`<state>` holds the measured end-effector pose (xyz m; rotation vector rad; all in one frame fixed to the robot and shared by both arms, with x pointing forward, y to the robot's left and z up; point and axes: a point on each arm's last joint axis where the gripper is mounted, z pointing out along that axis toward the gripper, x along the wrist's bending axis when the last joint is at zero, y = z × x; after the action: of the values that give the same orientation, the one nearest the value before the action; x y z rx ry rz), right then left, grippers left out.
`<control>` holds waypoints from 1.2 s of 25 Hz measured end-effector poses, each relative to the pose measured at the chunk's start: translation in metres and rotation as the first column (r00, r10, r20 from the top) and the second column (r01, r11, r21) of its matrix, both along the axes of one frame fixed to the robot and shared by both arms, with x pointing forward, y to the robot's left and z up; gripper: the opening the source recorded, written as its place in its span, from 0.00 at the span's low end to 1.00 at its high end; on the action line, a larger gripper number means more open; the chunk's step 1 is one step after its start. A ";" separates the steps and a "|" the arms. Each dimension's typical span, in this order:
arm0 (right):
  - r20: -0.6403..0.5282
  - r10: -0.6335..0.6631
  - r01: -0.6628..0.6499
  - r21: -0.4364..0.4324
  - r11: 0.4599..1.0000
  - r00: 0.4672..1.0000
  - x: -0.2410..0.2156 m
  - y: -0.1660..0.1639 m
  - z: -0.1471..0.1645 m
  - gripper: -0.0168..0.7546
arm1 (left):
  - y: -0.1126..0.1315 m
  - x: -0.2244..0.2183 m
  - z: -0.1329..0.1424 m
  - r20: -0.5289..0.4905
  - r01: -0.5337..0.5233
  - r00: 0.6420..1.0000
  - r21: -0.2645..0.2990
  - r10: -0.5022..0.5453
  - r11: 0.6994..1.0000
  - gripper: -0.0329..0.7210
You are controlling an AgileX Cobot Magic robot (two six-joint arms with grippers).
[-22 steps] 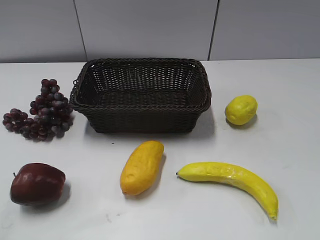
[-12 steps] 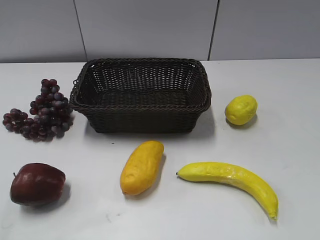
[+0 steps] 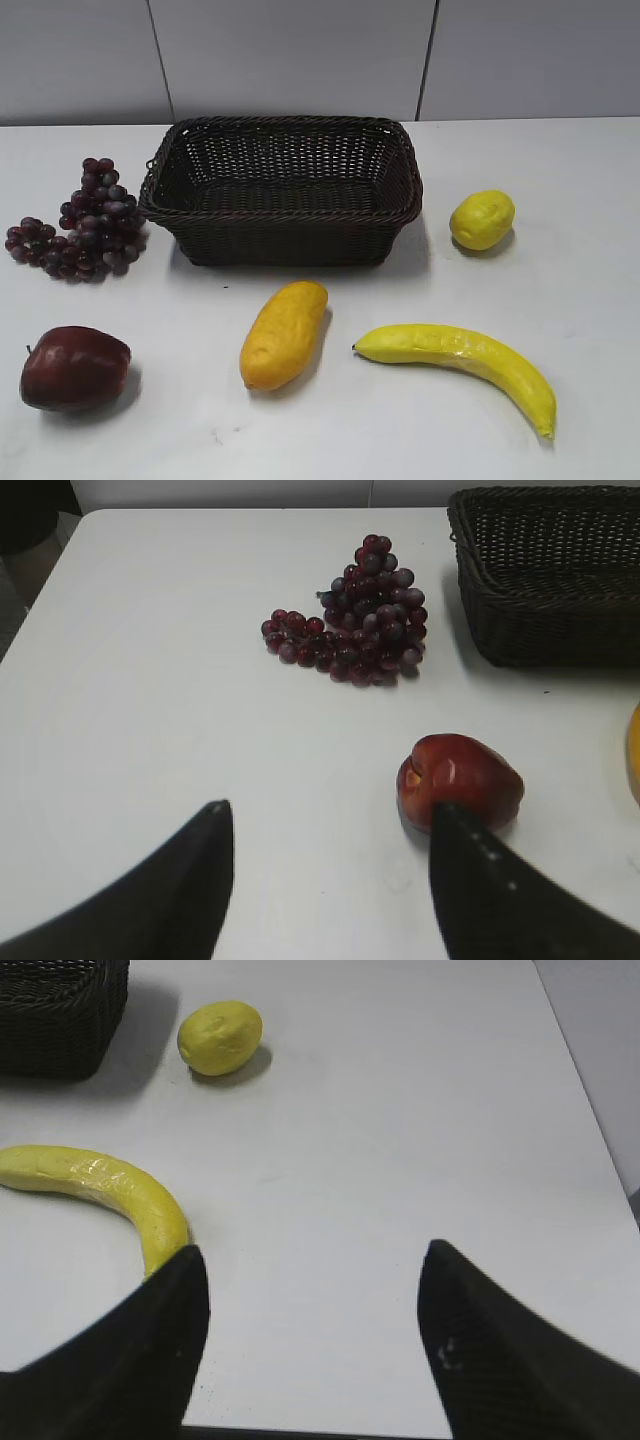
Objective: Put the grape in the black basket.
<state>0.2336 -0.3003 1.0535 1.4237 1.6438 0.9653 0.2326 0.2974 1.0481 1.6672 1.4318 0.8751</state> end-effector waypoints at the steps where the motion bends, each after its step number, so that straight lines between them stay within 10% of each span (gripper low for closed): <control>1: 0.000 0.000 0.000 0.000 1.000 1.000 0.000 0.000 0.000 0.67 | 0.000 0.000 0.000 0.000 0.000 1.000 0.000 0.000 1.000 0.82; 30: 0.000 0.000 0.000 -0.001 1.000 1.000 0.000 0.000 0.000 0.67 | -0.002 0.038 0.037 -0.028 -0.006 1.000 -0.001 0.006 1.000 0.68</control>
<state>0.2336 -0.3003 1.0535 1.4229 1.6442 0.9648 0.2703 0.2950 1.0849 1.6815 1.4566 0.8567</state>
